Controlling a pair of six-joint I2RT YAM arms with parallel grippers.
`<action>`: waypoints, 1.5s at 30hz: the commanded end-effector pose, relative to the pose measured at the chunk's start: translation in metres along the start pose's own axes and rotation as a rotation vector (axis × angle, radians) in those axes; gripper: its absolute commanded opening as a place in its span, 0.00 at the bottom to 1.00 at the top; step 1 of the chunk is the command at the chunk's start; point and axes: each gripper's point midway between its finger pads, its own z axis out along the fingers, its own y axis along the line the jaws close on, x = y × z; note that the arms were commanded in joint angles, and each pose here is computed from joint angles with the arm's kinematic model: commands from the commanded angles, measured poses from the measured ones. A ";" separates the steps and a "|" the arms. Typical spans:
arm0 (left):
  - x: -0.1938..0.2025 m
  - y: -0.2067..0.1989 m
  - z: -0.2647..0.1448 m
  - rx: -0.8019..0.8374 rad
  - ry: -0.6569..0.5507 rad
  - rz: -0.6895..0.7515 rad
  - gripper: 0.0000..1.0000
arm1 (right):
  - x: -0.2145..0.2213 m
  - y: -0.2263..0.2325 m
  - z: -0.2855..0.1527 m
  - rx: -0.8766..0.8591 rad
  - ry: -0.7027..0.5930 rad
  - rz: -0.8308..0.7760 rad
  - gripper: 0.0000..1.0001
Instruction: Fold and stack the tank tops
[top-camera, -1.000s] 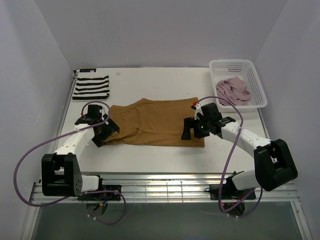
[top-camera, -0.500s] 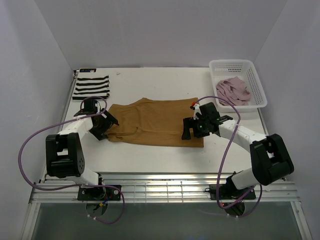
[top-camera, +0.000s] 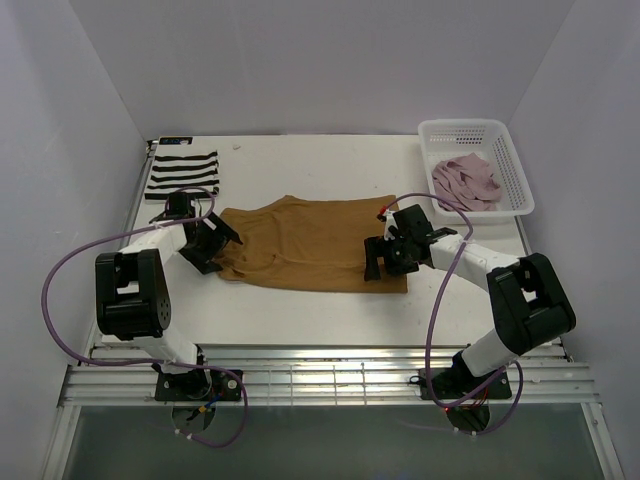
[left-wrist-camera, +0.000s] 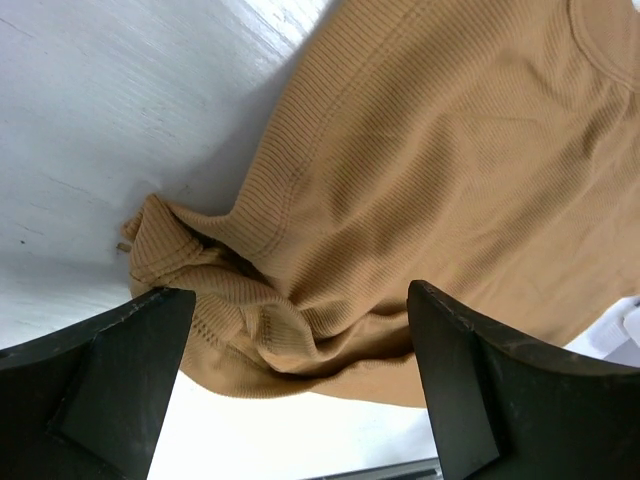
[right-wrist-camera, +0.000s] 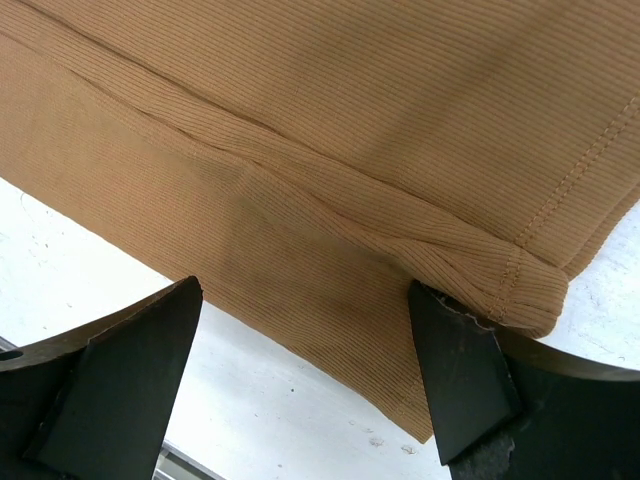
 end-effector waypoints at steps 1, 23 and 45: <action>-0.011 -0.021 -0.017 0.063 -0.012 0.021 0.98 | -0.014 -0.003 0.000 0.024 -0.035 -0.029 0.90; -0.038 -0.025 -0.085 0.016 -0.221 0.045 0.98 | -0.014 -0.003 -0.008 0.031 -0.051 -0.045 0.90; 0.037 0.035 -0.046 -0.013 -0.055 0.020 0.98 | -0.011 0.000 -0.004 0.009 -0.040 -0.049 0.90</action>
